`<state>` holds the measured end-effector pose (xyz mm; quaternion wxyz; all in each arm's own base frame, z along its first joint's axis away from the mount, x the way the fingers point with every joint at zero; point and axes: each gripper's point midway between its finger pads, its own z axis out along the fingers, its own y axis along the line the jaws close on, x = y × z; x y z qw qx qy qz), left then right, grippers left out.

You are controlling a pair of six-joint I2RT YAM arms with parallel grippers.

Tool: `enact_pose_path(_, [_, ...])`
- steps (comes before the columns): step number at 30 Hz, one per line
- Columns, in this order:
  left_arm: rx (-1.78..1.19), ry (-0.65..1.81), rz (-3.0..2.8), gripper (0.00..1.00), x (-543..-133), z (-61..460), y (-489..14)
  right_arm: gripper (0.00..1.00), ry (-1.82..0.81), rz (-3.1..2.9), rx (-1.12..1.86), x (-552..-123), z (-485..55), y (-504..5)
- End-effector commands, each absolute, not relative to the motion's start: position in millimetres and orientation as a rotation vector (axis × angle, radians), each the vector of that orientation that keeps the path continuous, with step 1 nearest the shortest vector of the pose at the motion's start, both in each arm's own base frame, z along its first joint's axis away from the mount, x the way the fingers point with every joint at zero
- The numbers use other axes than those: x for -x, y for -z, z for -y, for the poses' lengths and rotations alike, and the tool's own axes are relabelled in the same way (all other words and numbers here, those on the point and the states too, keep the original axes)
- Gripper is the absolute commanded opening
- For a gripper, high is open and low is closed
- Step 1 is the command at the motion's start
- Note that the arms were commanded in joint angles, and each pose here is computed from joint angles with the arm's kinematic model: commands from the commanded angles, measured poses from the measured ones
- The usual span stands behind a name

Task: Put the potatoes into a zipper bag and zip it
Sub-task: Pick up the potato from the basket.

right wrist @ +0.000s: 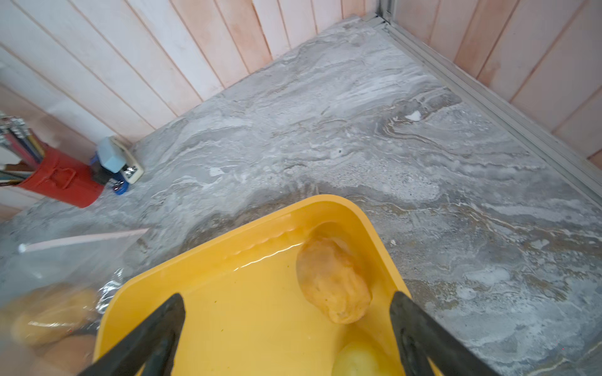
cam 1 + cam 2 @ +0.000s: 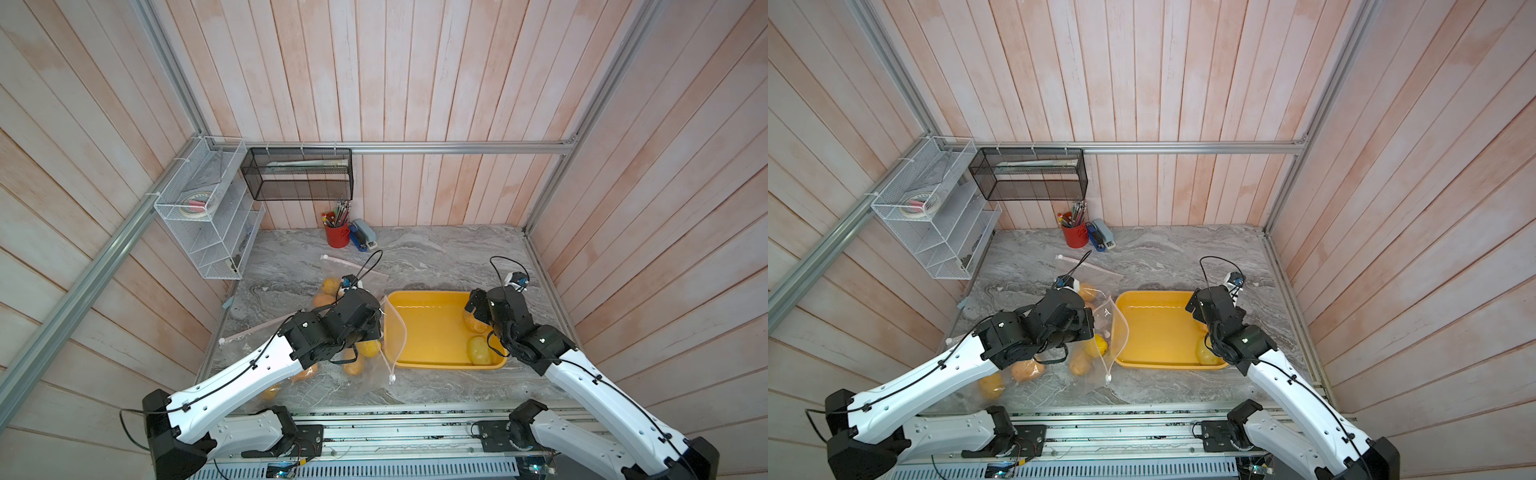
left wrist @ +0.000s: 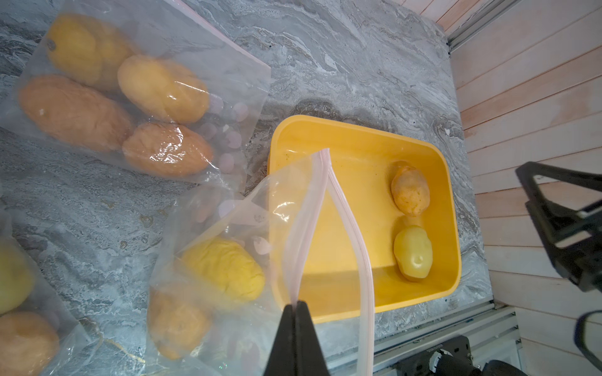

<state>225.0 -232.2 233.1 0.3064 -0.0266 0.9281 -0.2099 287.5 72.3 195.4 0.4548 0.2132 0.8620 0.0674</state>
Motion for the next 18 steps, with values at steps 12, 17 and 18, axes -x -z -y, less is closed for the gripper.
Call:
enact_pose_path(12, [0.085,0.535,-2.444,0.00,-222.6,222.9,-231.4,0.98,0.005,-2.502,-0.212,-310.7,-81.9,-108.9])
enact_pose_path(17, [0.080,0.541,-2.440,0.00,-221.1,221.5,-231.6,0.98,0.115,-2.558,-0.233,-313.9,-71.1,-92.8])
enact_pose_path(18, [0.081,0.542,-2.439,0.00,-221.1,221.3,-231.6,0.98,0.083,-2.571,-0.221,-314.6,-76.3,-87.4])
